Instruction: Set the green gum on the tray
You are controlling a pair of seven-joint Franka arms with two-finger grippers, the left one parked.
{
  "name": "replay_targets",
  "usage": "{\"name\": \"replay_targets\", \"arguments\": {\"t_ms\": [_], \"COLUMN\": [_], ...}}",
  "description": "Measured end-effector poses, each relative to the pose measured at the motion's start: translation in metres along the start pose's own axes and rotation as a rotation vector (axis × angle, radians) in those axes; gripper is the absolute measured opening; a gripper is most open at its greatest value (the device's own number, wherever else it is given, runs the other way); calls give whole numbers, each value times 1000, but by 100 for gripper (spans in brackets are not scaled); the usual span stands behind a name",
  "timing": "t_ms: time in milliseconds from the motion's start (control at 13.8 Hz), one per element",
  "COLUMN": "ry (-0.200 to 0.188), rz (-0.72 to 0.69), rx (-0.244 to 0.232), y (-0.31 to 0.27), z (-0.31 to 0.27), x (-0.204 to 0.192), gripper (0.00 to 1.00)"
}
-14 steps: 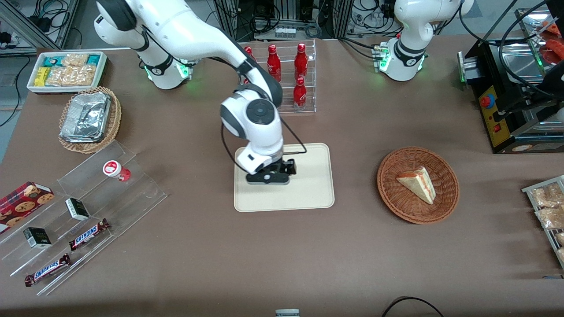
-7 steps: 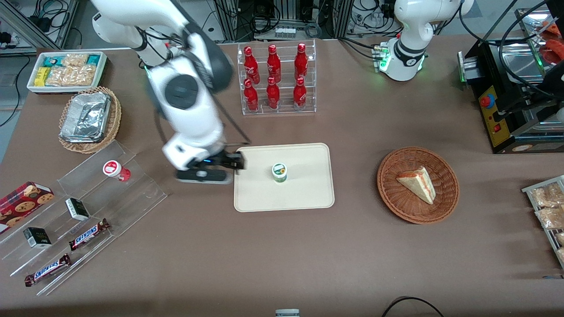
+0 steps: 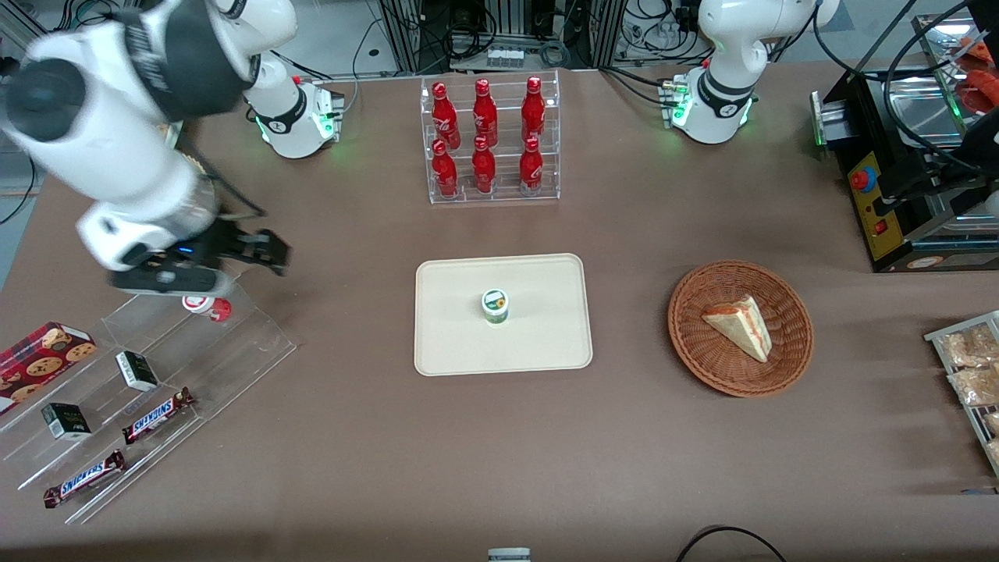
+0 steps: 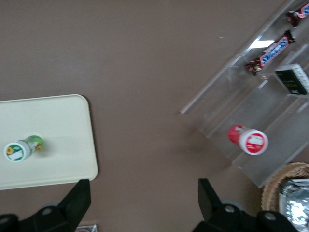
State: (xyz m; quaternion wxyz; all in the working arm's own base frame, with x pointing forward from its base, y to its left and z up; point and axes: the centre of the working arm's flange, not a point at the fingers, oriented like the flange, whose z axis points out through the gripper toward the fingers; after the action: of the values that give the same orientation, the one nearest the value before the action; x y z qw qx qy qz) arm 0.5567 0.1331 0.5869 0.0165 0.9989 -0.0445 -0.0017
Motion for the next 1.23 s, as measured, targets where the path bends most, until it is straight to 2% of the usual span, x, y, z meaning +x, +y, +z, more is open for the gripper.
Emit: {"name": "replay_targets", "arguments": {"t_ms": [289, 579, 941, 1230], "ry": [-29, -39, -27, -21], "rz": [15, 81, 54, -4], "rx": [-1, 1, 5, 6], "y": [75, 129, 154, 153], "z": [-17, -20, -26, -29], "x": [-2, 1, 4, 3], "gripper": [99, 99, 99, 99]}}
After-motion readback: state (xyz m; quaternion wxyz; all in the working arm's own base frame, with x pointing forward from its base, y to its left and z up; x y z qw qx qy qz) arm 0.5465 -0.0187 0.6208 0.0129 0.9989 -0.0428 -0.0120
